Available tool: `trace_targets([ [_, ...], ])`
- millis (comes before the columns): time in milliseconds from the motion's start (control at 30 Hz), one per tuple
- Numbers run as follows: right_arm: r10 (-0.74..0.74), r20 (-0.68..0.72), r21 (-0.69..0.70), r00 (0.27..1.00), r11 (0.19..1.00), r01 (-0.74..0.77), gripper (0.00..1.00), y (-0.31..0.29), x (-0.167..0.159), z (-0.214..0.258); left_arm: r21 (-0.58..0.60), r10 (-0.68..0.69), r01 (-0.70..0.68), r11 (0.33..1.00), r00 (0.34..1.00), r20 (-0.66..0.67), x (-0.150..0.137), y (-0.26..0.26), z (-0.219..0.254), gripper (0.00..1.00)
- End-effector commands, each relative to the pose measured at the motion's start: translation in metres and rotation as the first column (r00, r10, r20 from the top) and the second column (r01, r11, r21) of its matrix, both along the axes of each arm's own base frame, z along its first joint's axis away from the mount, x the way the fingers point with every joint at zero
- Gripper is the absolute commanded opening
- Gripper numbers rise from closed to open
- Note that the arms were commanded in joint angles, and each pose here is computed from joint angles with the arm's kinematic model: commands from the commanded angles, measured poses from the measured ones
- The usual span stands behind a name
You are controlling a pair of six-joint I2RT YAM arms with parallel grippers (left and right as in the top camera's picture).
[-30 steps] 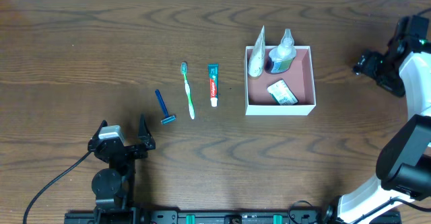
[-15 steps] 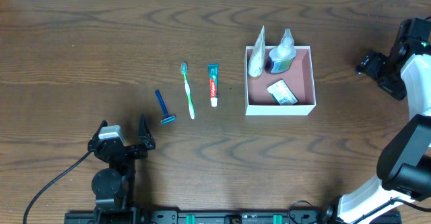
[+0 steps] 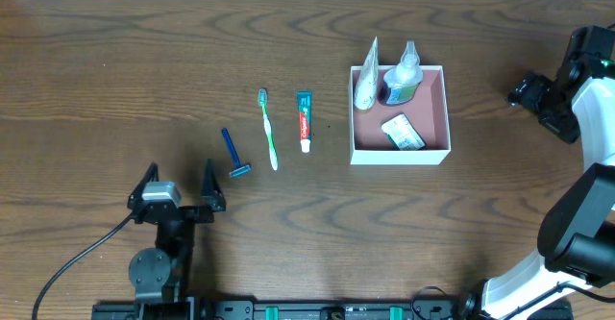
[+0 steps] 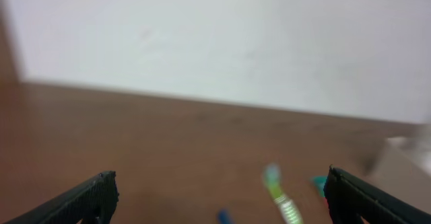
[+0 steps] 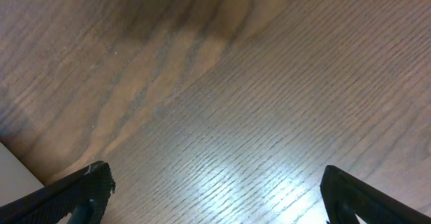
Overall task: Pack container
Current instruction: 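Move the left gripper over the Colgate toothpaste tube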
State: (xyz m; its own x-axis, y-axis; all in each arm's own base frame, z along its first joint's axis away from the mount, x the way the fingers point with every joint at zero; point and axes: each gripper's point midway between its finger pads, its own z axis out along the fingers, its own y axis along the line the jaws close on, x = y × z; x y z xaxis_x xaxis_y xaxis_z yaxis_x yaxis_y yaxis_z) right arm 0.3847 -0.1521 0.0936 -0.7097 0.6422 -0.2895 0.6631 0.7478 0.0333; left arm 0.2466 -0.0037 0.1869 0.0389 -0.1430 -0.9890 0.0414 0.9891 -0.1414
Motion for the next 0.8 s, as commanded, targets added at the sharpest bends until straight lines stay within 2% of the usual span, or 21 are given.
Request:
trace_targets([
  [0,-0.013,-0.008,0.007,1.0,1.0,0.013,0.99,0.0,-0.001,-0.005,0.016,-0.152,0.151,0.988,0.987,0.052,-0.005,-0.026,0.018,0.98],
  [133,-0.013,-0.008,0.007,1.0,1.0,0.013,0.99,0.0,-0.001,-0.005,0.057,-0.091,0.091,0.994,0.996,-0.003,-0.002,-0.016,0.036,0.98],
  [200,-0.013,-0.008,0.007,1.0,1.0,0.013,0.99,0.0,-0.001,-0.005,0.081,-0.058,0.067,0.994,0.993,-0.108,0.005,-0.01,0.038,0.98],
  [300,-0.013,-0.008,0.007,1.0,1.0,0.013,0.99,0.0,-0.001,-0.005,0.065,-0.073,0.097,0.993,0.947,-0.312,0.021,-0.012,0.036,0.98],
  [400,-0.013,-0.008,0.007,1.0,1.0,0.013,0.99,0.0,-0.001,-0.005,0.015,-0.234,0.274,0.962,0.846,-0.48,0.04,-0.039,0.04,0.98],
  [500,-0.013,-0.008,0.007,1.0,1.0,0.013,0.99,0.0,-0.001,-0.005,-0.113,-0.403,0.41,0.905,0.745,-0.532,0.059,-0.066,0.047,0.98],
  [567,-0.013,-0.008,0.007,1.0,1.0,0.013,0.99,0.0,-0.001,-0.005,-0.153,-0.473,0.466,0.871,0.717,-0.512,0.074,-0.077,0.052,0.98],
  [633,-0.013,-0.008,0.007,1.0,1.0,0.013,0.99,0.0,-0.001,-0.005,-0.145,-0.457,0.455,0.879,0.713,-0.533,0.09,-0.078,0.051,0.98],
  [767,-0.013,-0.008,0.007,1.0,1.0,0.013,0.99,0.0,-0.001,-0.005,-0.038,-0.278,0.34,0.94,0.696,-0.662,0.115,-0.074,0.037,0.98],
])
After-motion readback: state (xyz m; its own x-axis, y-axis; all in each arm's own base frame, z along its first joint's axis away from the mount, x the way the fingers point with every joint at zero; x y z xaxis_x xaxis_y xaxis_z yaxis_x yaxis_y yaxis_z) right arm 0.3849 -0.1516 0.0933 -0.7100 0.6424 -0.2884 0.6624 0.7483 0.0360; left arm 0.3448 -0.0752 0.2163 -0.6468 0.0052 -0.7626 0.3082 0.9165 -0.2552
